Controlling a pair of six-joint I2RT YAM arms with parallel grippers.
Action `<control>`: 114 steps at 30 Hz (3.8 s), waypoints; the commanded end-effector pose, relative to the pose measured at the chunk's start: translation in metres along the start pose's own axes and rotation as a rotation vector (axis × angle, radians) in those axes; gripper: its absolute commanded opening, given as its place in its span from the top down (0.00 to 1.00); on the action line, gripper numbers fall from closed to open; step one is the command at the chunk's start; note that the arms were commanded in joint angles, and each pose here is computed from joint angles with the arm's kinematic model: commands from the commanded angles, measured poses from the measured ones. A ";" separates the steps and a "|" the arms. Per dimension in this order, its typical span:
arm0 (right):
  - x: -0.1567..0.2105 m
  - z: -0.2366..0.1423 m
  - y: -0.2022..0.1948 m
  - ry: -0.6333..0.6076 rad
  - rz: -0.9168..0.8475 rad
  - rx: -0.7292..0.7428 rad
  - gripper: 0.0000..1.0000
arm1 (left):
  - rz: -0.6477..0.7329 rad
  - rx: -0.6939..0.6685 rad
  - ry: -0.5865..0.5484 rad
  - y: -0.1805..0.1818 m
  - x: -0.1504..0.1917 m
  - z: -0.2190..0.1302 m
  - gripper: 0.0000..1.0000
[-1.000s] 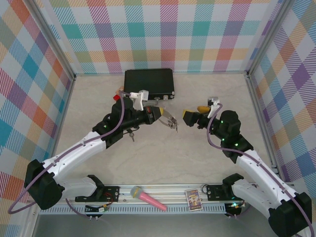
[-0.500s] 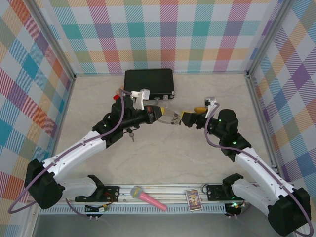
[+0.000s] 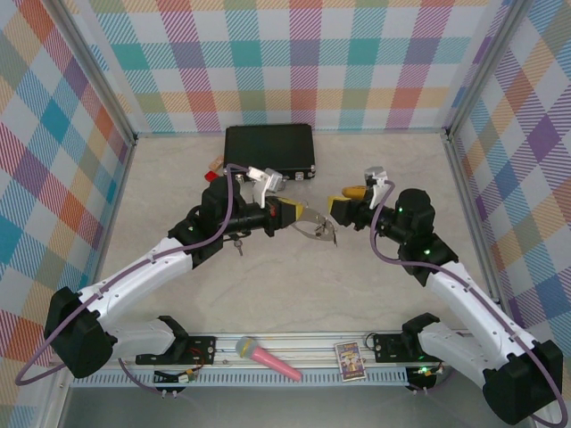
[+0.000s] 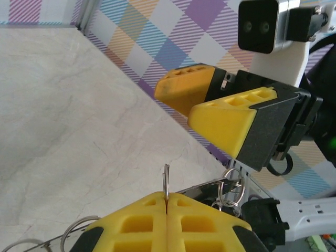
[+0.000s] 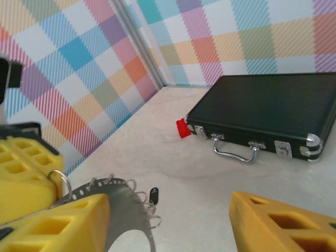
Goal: Put the keys on the keyring
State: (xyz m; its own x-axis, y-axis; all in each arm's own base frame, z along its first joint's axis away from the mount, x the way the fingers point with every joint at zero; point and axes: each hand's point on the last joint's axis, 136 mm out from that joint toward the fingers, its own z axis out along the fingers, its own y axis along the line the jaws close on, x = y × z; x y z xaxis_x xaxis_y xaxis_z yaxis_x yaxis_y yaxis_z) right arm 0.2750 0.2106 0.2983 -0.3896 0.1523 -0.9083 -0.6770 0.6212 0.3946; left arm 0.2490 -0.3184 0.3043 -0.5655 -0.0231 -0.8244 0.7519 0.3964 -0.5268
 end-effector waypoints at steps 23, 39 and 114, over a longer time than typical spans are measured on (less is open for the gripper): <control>0.004 0.011 0.061 0.120 -0.021 -0.434 0.76 | 0.060 0.116 -0.014 -0.018 -0.005 -0.002 1.00; 0.011 0.014 0.076 0.150 -0.047 -0.494 0.75 | 0.048 0.113 -0.006 -0.017 -0.005 0.000 1.00; 0.011 0.016 0.089 0.129 -0.066 -0.502 1.00 | -0.067 0.245 -0.056 -0.011 -0.019 -0.016 0.67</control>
State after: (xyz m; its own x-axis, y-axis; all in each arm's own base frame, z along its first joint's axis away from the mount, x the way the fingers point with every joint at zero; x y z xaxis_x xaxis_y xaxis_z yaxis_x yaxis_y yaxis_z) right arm 0.2281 0.2773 0.3006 -0.4349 -0.0191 -0.9003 -0.8762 0.2394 0.4182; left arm 0.2513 -0.3063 0.3241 -0.6086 -0.1005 -0.7871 0.7606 0.2087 -0.6148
